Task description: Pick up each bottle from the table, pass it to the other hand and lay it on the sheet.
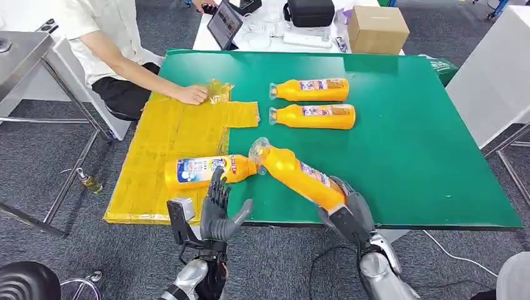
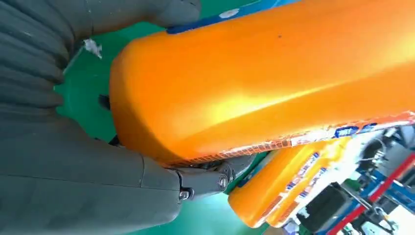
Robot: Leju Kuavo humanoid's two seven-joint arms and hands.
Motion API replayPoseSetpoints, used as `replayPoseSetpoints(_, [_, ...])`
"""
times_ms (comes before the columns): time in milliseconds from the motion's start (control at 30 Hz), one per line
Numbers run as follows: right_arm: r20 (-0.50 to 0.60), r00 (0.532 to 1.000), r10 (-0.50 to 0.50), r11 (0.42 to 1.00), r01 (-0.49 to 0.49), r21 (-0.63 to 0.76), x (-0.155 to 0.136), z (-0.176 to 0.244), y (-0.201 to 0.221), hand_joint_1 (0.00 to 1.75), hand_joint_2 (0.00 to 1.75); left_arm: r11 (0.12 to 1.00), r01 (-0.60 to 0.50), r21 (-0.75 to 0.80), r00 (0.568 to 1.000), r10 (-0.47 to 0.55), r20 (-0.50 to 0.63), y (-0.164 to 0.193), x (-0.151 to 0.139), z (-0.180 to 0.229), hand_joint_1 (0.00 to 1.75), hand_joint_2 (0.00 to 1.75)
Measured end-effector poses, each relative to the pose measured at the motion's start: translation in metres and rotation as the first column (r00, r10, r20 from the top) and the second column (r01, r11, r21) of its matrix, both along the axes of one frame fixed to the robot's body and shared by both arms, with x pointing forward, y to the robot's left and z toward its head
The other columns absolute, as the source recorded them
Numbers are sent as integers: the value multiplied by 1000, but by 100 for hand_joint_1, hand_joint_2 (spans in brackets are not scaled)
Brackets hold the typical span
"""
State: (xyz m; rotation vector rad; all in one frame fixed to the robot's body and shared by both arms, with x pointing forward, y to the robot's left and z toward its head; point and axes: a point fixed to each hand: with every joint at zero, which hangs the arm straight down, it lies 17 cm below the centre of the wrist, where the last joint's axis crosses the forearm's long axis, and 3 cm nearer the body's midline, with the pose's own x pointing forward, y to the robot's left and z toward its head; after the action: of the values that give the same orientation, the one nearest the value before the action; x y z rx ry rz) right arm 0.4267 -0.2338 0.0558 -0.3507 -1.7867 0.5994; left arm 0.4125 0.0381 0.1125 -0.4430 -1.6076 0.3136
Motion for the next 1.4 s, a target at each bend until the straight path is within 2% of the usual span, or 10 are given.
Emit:
replayPoseSetpoints(200, [5,1000,15,999,-15,37,-13,-2,17,175,175,993,108,-35,994,-108,10,-14,-19,2,0,175])
replayPoseSetpoints(433, [11,999,31,997,-31,65,-17,2,33,175,175,988,154,-34,987,-152,59,-20,-26,16,0,175])
replayPoseSetpoints(567, [5,995,102,994,-102,35,-23,0,58,175,175,980,200,-21,974,-197,114,-31,-31,33,0,175])
replayPoseSetpoints(833, [17,971,239,970,-239,34,-35,7,123,175,175,967,251,-37,961,-245,127,-42,-22,49,0,175])
replayPoseSetpoints(1067, [28,955,296,954,-297,46,-41,11,147,175,175,958,287,-29,955,-283,85,-51,-14,44,0,175])
replayPoseSetpoints(1267, [48,946,322,944,-324,57,-45,16,161,175,175,966,260,-4,965,-260,18,-56,-1,29,0,175])
replayPoseSetpoints(1300, [47,944,326,943,-328,57,-45,15,163,175,175,966,257,-2,966,-257,23,-56,1,30,12,175])
replayPoseSetpoints(1333, [47,943,330,941,-333,58,-45,16,165,175,175,967,254,-1,967,-254,28,-57,3,32,166,175])
replayPoseSetpoints(1367, [46,942,332,941,-334,60,-45,16,166,175,175,968,252,0,967,-252,33,-57,4,33,166,175])
replayPoseSetpoints(1400, [47,942,332,940,-335,62,-44,17,166,157,175,969,245,1,969,-245,39,-57,5,34,175,175])
